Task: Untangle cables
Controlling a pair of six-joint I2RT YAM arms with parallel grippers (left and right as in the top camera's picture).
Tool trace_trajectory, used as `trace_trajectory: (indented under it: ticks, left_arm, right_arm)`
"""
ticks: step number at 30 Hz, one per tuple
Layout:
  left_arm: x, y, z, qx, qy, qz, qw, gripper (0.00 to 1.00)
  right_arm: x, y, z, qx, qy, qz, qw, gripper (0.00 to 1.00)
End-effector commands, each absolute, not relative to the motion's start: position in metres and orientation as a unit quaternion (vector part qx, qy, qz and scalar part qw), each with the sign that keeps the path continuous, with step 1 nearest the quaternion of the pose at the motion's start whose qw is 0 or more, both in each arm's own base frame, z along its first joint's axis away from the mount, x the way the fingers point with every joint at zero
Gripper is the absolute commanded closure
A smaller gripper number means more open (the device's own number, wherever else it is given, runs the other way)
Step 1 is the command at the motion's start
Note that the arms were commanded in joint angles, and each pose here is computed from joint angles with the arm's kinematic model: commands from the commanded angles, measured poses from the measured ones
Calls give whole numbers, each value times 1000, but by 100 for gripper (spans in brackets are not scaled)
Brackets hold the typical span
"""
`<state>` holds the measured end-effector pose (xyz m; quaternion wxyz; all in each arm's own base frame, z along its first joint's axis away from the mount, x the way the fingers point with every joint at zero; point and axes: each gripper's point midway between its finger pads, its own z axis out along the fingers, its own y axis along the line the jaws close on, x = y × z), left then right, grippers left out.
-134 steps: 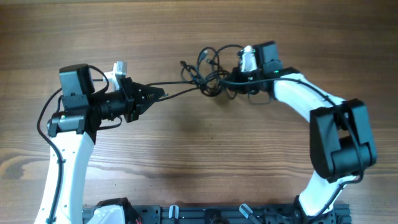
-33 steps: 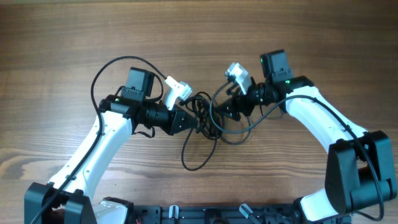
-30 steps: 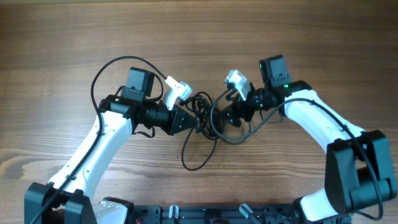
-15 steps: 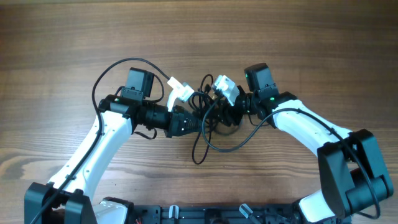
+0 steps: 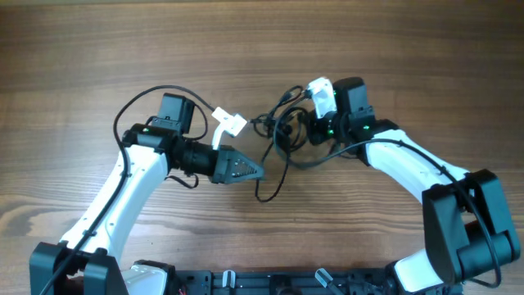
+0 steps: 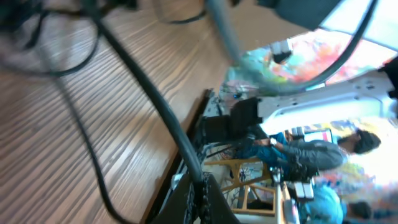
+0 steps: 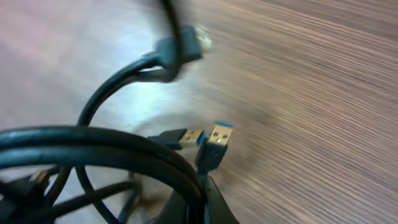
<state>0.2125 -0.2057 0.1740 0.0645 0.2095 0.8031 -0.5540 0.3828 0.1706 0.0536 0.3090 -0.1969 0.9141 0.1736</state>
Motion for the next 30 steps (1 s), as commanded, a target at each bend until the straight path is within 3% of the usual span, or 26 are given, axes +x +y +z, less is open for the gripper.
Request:
trace_trajectory:
  ticks: [1, 13, 30]
  left_arm:
    - [223, -187, 168, 162, 839, -516, 64, 96]
    - [258, -39, 83, -184, 971, -146, 42, 96]
    - [251, 65, 83, -357, 918, 131, 108, 96]
  right_arm:
    - [399, 129, 46, -92, 938, 128, 309, 96]
    - [408, 73, 40, 18, 948, 82, 306, 96]
    - [405, 18, 37, 97, 945, -43, 310, 96]
